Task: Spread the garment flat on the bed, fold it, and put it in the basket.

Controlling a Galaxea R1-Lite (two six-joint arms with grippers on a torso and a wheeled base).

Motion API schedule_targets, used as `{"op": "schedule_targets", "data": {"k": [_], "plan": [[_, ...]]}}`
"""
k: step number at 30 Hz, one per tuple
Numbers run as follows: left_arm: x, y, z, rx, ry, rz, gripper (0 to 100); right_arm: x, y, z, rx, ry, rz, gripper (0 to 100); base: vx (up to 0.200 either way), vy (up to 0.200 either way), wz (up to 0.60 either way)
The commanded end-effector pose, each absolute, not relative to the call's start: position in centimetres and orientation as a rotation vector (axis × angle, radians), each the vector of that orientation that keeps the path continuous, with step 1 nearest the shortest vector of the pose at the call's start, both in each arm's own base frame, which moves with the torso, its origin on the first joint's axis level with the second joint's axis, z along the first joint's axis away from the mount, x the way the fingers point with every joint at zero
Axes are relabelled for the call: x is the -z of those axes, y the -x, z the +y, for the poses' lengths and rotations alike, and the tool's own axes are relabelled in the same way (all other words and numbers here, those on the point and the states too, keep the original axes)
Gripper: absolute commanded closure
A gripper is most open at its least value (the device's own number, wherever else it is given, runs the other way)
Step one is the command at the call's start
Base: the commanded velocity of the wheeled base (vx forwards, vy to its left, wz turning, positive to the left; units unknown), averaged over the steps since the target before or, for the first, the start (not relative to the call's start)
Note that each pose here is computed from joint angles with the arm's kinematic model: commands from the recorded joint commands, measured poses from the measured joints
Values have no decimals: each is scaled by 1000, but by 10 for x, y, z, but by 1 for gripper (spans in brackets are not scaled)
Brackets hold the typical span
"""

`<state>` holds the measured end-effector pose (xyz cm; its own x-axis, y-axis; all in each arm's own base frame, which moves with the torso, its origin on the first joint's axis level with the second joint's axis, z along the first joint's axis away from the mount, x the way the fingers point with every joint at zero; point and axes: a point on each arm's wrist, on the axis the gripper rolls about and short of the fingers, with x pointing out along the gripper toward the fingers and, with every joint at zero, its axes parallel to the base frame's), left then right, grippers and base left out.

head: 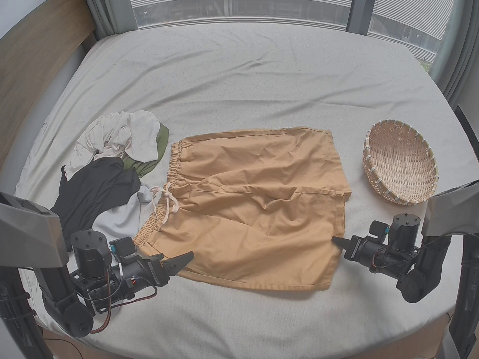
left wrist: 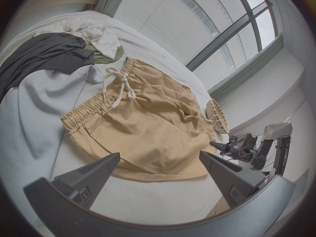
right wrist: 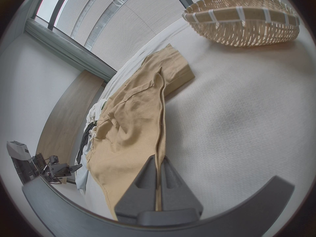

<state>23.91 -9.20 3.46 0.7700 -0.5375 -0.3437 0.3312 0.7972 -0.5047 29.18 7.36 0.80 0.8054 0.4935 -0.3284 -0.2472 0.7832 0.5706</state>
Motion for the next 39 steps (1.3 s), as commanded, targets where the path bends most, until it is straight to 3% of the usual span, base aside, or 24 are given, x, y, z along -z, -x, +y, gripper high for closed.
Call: {"op": "schedule_targets", "data": {"k": [1,12,23,24,31,39], "plan": [[-29,-241,-92,478,437,517,0,-21,-283,66,-399,-535,464,100,0,0,0],[-26,-244,-92,449,433,514,0,-19,-283,41,-309,-541,455,100,0,0,0],[-19,-252,-84,375,435,513,0,-14,-290,42,-311,-542,453,100,0,0,0],[-19,-254,-81,364,438,507,0,-15,-291,42,-312,-543,449,0,0,0,0],[-18,-257,-65,304,452,500,0,-29,-284,42,-282,-537,408,0,0,0,0],[-13,-260,-56,265,459,510,0,-37,-251,49,-309,-531,463,0,0,0,0]]}}
